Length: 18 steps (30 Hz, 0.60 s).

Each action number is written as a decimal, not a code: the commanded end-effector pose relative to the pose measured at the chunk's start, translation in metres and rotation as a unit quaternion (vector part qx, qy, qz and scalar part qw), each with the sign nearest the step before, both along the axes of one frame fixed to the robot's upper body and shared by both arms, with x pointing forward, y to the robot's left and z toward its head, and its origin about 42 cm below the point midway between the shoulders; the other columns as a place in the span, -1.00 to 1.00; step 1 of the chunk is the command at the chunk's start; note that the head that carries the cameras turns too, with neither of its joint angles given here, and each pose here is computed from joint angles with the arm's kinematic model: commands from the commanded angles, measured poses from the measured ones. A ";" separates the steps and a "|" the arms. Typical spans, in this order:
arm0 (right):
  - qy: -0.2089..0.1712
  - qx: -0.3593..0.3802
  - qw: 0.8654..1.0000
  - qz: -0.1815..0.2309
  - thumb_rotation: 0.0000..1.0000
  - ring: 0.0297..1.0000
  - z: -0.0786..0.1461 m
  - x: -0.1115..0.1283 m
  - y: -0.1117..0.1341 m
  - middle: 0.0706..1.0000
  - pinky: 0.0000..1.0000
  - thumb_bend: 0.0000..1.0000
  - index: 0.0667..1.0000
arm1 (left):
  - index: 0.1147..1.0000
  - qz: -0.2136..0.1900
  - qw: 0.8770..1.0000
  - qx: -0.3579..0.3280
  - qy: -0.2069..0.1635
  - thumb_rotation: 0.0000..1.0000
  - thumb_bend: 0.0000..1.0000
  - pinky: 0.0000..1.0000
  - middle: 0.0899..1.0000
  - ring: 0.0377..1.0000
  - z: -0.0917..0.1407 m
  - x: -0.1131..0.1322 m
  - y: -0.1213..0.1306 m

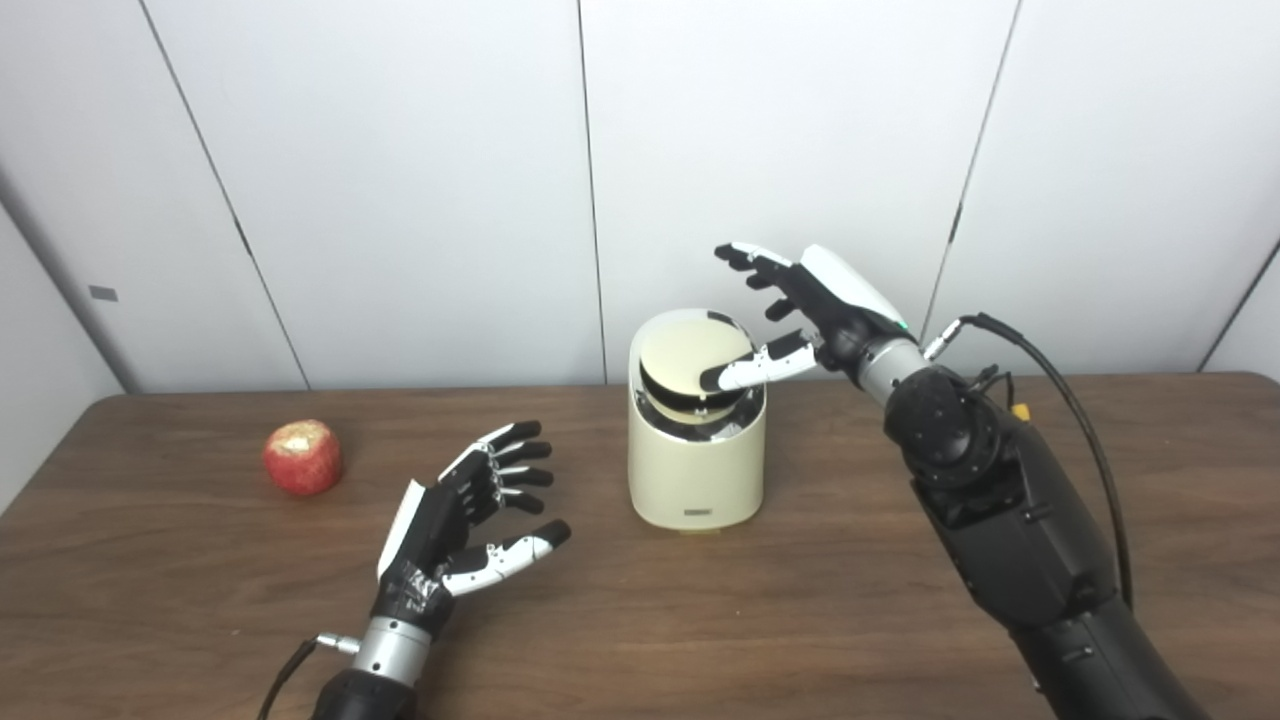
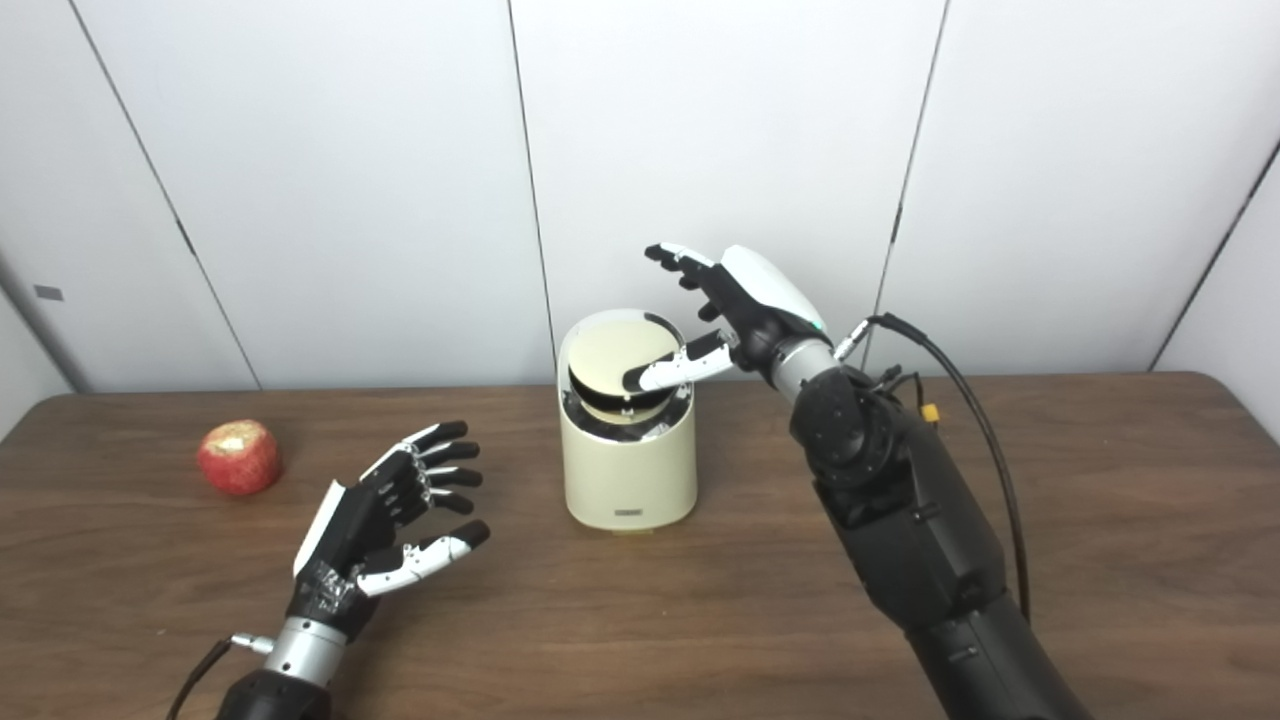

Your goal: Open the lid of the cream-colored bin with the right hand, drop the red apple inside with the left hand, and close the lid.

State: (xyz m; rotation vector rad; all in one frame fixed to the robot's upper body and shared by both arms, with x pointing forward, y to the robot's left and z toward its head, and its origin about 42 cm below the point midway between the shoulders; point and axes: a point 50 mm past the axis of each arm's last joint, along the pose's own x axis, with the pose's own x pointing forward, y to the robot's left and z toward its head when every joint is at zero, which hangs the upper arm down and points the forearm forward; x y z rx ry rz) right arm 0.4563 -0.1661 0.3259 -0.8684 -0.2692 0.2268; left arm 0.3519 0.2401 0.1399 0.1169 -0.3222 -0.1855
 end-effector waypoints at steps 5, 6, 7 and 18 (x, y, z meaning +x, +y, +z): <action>-0.061 0.056 0.997 -0.008 -0.47 0.67 0.027 -0.016 -0.022 0.75 0.35 0.66 0.76 | 0.64 -0.002 0.999 0.001 -0.037 -0.83 0.36 0.18 0.52 0.37 0.018 0.007 -0.001; -0.060 0.074 0.995 -0.005 -0.47 0.69 0.023 -0.021 -0.030 0.75 0.38 0.66 0.77 | 0.64 -0.001 0.999 0.000 -0.037 -0.84 0.36 0.18 0.51 0.37 0.018 0.007 -0.001; -0.061 0.087 0.994 -0.004 -0.50 0.69 0.019 -0.024 -0.035 0.75 0.40 0.65 0.76 | 0.64 -0.001 0.999 0.000 -0.037 -0.84 0.35 0.18 0.51 0.37 0.018 0.007 -0.001; -0.041 0.160 0.986 0.011 -0.27 0.67 -0.057 -0.065 -0.080 0.80 0.39 0.65 0.75 | 0.64 0.003 0.999 0.004 -0.039 -0.79 0.37 0.17 0.50 0.35 0.019 0.006 0.001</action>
